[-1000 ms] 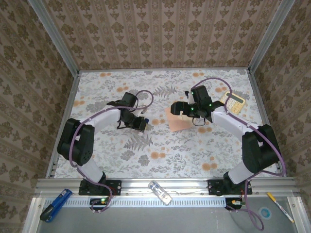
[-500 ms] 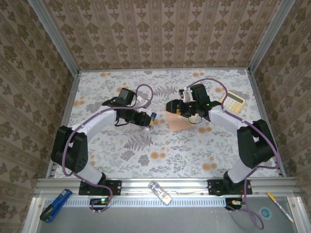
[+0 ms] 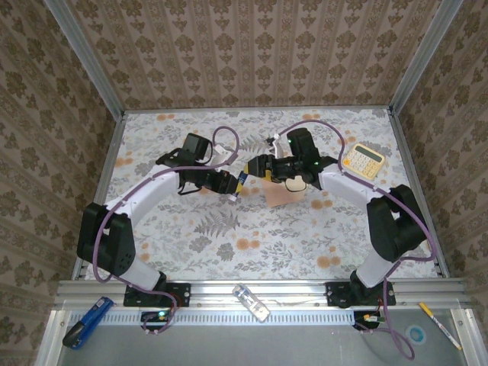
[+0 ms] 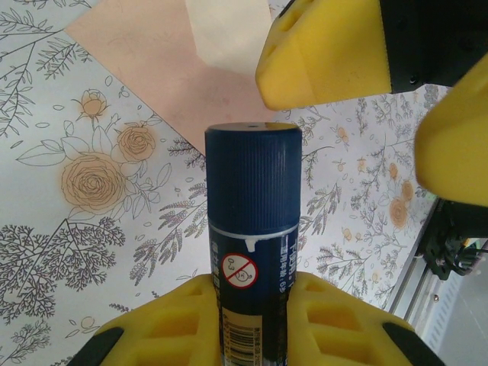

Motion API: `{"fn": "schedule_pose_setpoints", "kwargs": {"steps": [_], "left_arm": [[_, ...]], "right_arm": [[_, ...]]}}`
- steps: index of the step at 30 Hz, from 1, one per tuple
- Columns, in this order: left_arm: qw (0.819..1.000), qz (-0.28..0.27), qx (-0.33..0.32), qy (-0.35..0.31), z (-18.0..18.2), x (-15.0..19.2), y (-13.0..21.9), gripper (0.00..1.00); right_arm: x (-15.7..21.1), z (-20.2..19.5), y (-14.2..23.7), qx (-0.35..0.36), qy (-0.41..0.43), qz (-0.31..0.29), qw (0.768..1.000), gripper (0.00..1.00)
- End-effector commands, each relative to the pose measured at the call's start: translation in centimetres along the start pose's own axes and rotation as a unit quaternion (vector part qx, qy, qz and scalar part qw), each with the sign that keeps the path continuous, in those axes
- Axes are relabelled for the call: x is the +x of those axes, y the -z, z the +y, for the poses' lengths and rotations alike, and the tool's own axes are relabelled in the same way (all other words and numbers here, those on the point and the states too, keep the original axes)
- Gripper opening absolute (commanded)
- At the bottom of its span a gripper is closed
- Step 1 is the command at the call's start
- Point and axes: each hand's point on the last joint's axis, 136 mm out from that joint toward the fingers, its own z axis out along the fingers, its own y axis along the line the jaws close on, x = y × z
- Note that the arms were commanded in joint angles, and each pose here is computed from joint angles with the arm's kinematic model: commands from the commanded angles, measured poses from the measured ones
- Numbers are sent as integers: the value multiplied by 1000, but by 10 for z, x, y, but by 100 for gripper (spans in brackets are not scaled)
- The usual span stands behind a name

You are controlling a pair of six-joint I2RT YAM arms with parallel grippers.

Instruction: Place the letter into the envelope and seal it

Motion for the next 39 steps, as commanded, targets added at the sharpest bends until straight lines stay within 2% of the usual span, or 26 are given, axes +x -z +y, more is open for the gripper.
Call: {"fn": "schedule_pose_setpoints", "kwargs": {"steps": [1, 28, 39], "left_arm": [[999, -19, 17, -29, -18, -13, 13, 19], [999, -26, 17, -30, -20, -14, 16, 20], [999, -25, 19, -26, -20, -13, 14, 20]], "right_arm": [[-5, 11, -8, -22, 5, 7, 1000, 73], [-4, 11, -23, -34, -3, 18, 999, 37], [-3, 11, -24, -37, -2, 20, 999, 33]]}}
